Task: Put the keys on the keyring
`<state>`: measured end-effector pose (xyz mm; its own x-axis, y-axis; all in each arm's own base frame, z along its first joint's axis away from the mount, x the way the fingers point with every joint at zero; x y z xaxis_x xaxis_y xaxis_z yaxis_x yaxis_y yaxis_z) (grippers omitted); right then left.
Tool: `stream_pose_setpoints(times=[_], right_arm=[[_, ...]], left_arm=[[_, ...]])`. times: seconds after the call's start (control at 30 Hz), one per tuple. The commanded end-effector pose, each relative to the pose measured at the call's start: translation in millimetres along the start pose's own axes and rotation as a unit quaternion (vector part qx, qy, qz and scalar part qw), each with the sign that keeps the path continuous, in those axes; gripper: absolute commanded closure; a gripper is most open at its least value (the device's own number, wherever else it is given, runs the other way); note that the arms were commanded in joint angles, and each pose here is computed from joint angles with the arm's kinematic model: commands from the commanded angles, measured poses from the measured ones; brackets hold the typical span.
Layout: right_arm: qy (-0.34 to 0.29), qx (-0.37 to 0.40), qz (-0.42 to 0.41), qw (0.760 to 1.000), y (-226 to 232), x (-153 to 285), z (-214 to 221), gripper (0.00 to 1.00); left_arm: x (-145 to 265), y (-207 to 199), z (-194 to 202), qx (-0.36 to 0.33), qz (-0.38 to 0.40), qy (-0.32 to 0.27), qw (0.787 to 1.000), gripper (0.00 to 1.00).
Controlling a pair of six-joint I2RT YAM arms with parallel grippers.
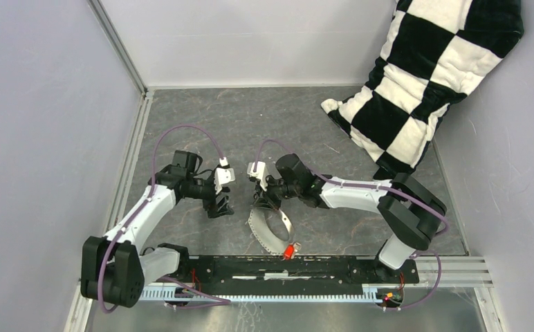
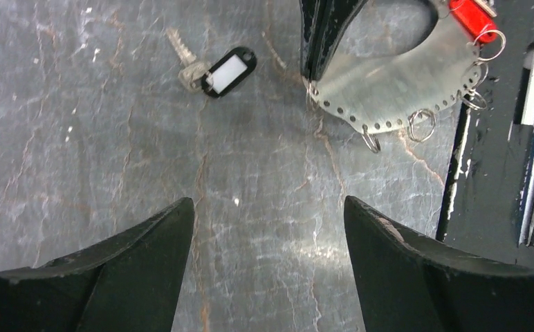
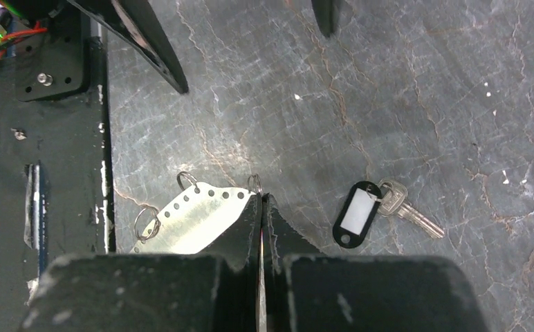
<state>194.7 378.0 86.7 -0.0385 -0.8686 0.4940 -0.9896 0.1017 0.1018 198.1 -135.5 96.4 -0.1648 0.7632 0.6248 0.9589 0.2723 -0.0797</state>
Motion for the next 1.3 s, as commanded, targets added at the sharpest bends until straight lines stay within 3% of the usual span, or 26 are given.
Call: stream_pose_setpoints(times=[0.0, 0.13, 0.27, 0.5, 0.67, 0.93, 1.07, 1.27], right_arm=[[-0.078, 0.024, -0.01, 0.997, 14, 11, -48, 1.0], [-0.09, 0.022, -0.014, 0.996, 21, 13, -53, 1.0], [-0.102, 0.022, -0.018, 0.994, 28, 14, -57, 1.0], [-0.112, 0.027, -0.024, 0.993, 34, 15, -66, 1.0], [-0.112, 0.029, -0.029, 0.993, 38, 14, -68, 1.0], [-0.112, 0.034, -0.037, 0.992, 44, 12, -72, 1.0], [-0.11, 0.035, -0.038, 0.993, 46, 11, -72, 1.0], [-0.112, 0.037, -0.033, 0.992, 45, 14, -75, 1.0]], left_arm=[[-15, -3, -28, -0.077, 0.048, -0.078, 0.993, 0.16], [-27, -2, -40, -0.1, 0.063, -0.097, 0.988, 0.17], [-31, -13, -43, -0.107, 0.104, -0.095, 0.984, 0.25], [-28, -26, -45, -0.11, 0.131, -0.095, 0.981, 0.48], [-26, -29, -49, -0.112, 0.134, -0.099, 0.98, 0.72], [-22, -33, -61, -0.115, 0.141, -0.113, 0.977, 0.71], [-19, -36, -66, -0.12, 0.144, -0.116, 0.975, 0.61], [-13, -48, -57, -0.147, 0.164, -0.101, 0.97, 0.59]])
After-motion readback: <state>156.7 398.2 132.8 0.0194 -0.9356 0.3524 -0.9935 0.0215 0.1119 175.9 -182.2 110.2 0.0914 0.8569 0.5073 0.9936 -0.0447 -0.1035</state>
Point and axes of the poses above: each gripper's point midway between its finger pads, its own x axis back along the fingers, its own y axis along the line the jaws close on, z = x × y, the point moved 1 cm from there along x, back along the fingers, and after that the axes turned 3 degrees about x, right-handed, at the moved point
